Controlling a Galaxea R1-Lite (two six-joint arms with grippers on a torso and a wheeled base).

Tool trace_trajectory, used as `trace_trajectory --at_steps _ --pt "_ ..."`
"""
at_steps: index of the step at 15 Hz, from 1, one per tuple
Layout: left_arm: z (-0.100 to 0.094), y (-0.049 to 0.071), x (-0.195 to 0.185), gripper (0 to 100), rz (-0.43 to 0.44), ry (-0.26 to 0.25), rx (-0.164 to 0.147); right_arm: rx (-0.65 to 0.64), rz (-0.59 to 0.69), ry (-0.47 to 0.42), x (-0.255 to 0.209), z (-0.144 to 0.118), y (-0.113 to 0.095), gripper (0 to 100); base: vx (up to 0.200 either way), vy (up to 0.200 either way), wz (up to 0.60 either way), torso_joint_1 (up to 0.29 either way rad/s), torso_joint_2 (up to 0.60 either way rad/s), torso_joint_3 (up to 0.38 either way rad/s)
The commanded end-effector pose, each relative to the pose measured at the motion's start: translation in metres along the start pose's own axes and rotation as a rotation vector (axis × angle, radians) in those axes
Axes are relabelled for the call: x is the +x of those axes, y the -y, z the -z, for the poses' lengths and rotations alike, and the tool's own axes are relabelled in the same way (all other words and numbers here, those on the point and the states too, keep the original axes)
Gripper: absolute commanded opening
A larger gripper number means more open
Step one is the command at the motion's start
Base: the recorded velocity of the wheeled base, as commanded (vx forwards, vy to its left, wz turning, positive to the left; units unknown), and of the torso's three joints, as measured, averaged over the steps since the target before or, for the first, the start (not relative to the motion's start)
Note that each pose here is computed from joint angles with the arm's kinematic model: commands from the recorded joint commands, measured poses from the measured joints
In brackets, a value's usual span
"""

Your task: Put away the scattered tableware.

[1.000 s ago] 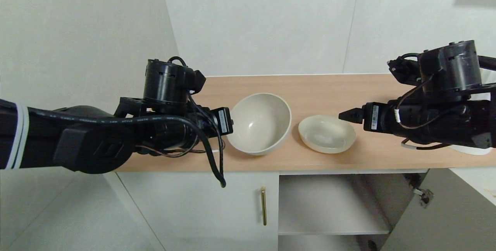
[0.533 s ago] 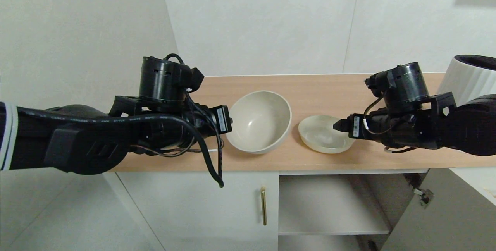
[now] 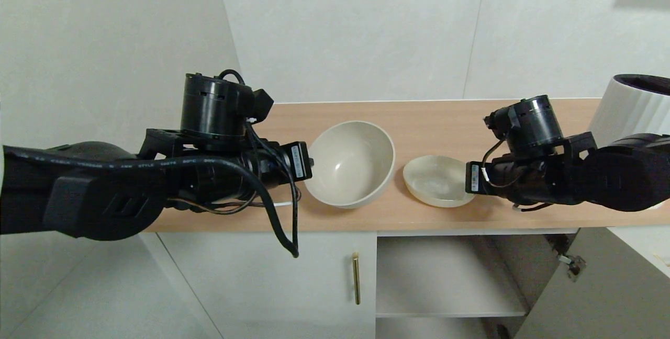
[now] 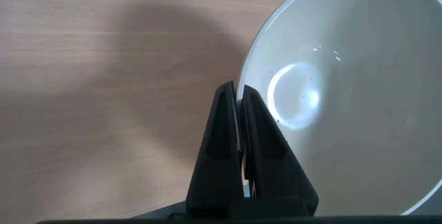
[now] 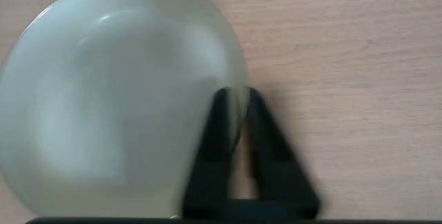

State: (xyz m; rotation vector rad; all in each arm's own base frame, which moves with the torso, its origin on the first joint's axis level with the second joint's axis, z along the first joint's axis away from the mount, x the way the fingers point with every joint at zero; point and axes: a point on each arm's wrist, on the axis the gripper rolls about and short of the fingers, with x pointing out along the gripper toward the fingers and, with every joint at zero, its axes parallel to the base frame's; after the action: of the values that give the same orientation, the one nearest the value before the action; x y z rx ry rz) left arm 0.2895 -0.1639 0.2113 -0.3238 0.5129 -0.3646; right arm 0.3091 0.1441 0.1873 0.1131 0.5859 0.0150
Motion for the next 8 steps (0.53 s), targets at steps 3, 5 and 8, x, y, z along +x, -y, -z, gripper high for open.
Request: trace_trajectory --at_steps 3,5,8 --pt "0.002 0.0 -0.002 0 0.0 -0.002 0.007 0.016 0.0 0.016 -0.004 -0.005 0.004 0 0.0 0.0 0.0 0.0 0.0 0.0" --pt "0.005 0.003 -0.005 0 0.01 -0.011 0.014 0.054 -0.052 0.05 -0.025 -0.015 0.009 0 0.0 0.0 0.0 0.0 0.0 0.0" --pt "0.012 0.006 -0.017 0 0.026 -0.022 0.023 0.083 -0.106 0.065 -0.08 -0.024 0.027 0 0.0 0.0 0.0 0.0 0.0 0.0"
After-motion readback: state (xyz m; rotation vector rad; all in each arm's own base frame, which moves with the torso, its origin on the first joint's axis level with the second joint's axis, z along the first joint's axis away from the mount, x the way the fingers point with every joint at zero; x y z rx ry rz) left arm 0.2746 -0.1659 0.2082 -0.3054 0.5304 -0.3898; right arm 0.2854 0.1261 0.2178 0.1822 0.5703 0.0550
